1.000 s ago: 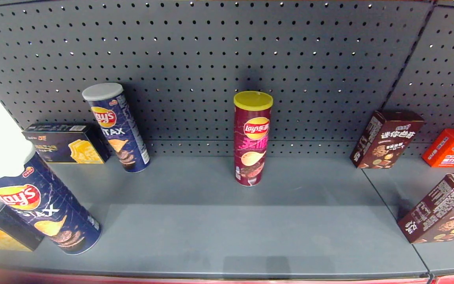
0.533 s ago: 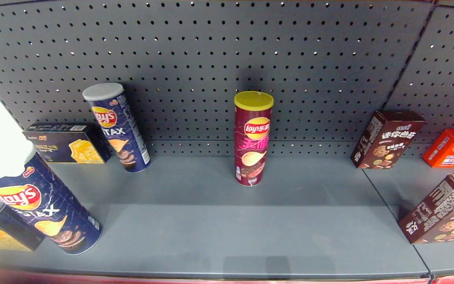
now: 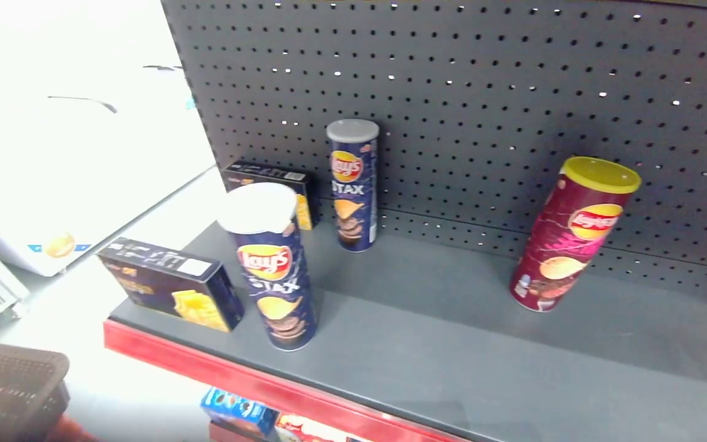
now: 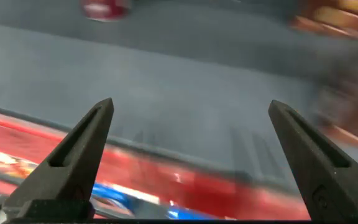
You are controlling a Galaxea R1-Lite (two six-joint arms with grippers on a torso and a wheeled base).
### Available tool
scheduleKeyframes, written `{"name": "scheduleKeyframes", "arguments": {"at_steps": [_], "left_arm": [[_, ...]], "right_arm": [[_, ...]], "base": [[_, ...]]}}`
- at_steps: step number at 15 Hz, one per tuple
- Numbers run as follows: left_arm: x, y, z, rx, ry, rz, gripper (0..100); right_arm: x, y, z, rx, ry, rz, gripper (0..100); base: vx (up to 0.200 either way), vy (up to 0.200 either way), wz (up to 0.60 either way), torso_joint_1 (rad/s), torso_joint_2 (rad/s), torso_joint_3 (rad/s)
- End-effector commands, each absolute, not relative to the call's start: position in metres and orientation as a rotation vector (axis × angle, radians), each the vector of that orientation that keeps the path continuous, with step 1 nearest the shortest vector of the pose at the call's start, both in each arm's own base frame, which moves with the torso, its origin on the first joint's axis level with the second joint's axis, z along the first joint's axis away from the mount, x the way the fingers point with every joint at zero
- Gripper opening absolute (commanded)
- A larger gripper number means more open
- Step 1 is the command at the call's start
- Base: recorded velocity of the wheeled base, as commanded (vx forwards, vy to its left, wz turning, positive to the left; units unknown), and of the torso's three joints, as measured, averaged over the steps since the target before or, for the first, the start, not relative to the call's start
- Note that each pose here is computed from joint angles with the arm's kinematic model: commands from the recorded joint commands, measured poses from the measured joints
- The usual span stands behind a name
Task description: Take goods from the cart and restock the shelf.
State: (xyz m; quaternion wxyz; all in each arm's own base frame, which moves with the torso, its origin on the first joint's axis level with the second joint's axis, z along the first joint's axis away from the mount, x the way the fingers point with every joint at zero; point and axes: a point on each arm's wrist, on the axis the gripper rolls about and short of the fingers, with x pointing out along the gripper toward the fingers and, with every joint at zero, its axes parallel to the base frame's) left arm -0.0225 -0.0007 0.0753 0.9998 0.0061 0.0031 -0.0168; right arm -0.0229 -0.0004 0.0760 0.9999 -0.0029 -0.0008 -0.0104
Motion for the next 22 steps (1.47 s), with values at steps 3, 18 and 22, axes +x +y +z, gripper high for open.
{"name": "scheduleKeyframes", "arguments": {"at_steps": [3,18,22], "left_arm": [[-0.023,-0.001,0.075,0.014,0.006,-0.034,100],[-0.023,-0.001,0.075,0.017,0.006,-0.038,100],[-0.033,-0.001,0.119,0.032,-0.067,-0.056,100]], "right_arm": [[-0.023,0.0,0.076,-0.006,-0.001,-0.021,100],[-0.023,0.0,0.076,-0.006,-0.001,-0.017,100],[-0.023,0.0,0.076,-0.005,-0.001,-0.02,100]], "base": [[0.0,0.0,0.6,0.005,0.0,0.004],[0.0,0.0,0.16,0.0,0.0,-0.001],[0.0,0.0,0.0,0.0,0.0,0.0]]}}
